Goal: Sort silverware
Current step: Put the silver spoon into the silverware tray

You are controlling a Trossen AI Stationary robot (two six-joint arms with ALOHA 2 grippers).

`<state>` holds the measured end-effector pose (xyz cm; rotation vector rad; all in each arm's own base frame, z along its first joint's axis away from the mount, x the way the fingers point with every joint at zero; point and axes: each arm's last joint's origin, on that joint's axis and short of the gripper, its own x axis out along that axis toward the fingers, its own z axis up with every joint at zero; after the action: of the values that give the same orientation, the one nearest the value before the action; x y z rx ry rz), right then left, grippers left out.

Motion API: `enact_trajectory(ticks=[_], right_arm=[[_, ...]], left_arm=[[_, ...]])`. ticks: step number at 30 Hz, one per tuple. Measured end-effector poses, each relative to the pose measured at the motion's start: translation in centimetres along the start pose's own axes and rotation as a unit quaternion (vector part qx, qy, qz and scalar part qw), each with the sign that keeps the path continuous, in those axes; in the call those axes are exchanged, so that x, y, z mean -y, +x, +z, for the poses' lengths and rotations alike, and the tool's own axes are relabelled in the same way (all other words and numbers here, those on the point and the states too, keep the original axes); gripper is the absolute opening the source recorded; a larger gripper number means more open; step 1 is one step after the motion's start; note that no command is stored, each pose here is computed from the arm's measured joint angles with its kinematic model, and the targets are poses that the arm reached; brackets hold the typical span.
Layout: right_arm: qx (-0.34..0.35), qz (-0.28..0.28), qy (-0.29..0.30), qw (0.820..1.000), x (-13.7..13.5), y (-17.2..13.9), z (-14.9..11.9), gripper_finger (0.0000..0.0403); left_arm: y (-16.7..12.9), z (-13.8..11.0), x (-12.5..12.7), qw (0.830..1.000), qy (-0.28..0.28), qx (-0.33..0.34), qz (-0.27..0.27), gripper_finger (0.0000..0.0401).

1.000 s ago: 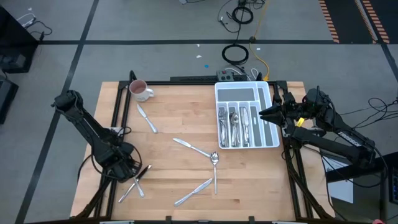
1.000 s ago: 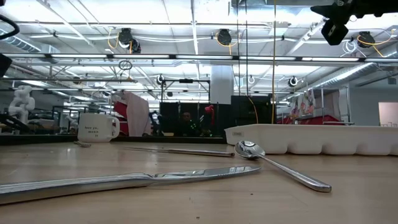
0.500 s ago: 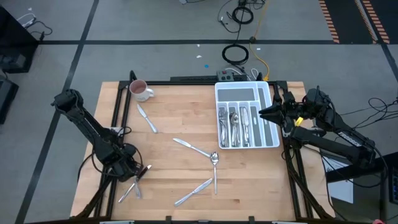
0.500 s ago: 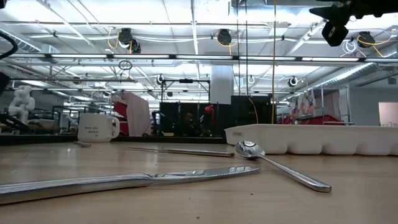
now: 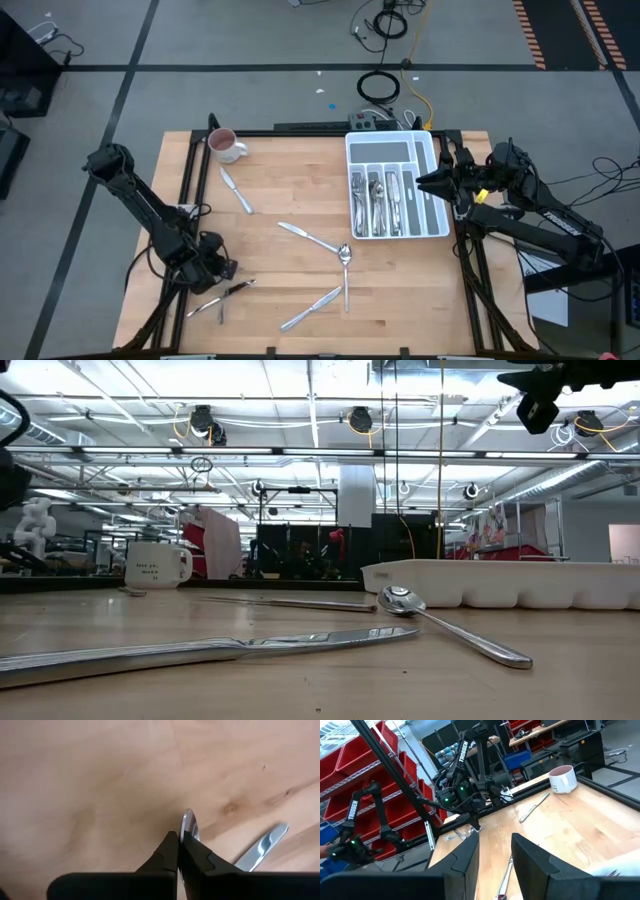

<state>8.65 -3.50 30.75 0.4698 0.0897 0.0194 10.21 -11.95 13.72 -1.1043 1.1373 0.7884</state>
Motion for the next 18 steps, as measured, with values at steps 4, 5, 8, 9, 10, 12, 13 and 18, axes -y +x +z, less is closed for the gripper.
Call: enact_trajectory(ticks=[4, 5, 8, 9, 10, 12, 13, 18], right_arm=[[-0.002, 0.000, -0.007, 1.000, 0.0, 0.0, 0.0, 0.0105], [-0.002, 0.000, -0.008, 1.000, 0.0, 0.0, 0.0, 0.0105], [-0.003, 0.000, -0.014, 1.000, 0.0, 0.0, -0.1, 0.0105], [-0.004, -0.001, -0.015, 1.000, 0.0, 0.0, -0.1, 0.0105], [-0.005, -0.001, -0.016, 1.000, 0.0, 0.0, -0.1, 0.0105], [-0.006, -0.001, -0.021, 1.000, 0.0, 0.0, -0.1, 0.0105], [-0.006, -0.002, -0.023, 1.000, 0.1, 0.0, -0.1, 0.0105], [-0.008, -0.002, -0.031, 0.999, 0.1, 0.0, -0.2, 0.0105]], left_arm=[[-0.7, 0.1, 0.7, 0.997, -0.041, 0.047, -0.039, 0.0005], [-1.1, 0.1, 1.2, 0.994, -0.058, 0.062, -0.065, 0.0005], [-2.1, 0.5, 2.9, 0.978, -0.091, 0.128, -0.140, 0.0005], [-2.5, 0.9, 3.4, 0.970, -0.100, 0.155, -0.161, 0.0005], [-2.9, 1.2, 4.0, 0.960, -0.106, 0.184, -0.183, 0.0005], [-3.5, 2.1, 4.9, 0.933, -0.126, 0.251, -0.225, 0.0004], [-3.7, 2.7, 5.2, 0.916, -0.132, 0.292, -0.241, 0.0004], [-4.1, 6.3, 6.8, 0.845, -0.186, 0.425, -0.266, 0.0004]])
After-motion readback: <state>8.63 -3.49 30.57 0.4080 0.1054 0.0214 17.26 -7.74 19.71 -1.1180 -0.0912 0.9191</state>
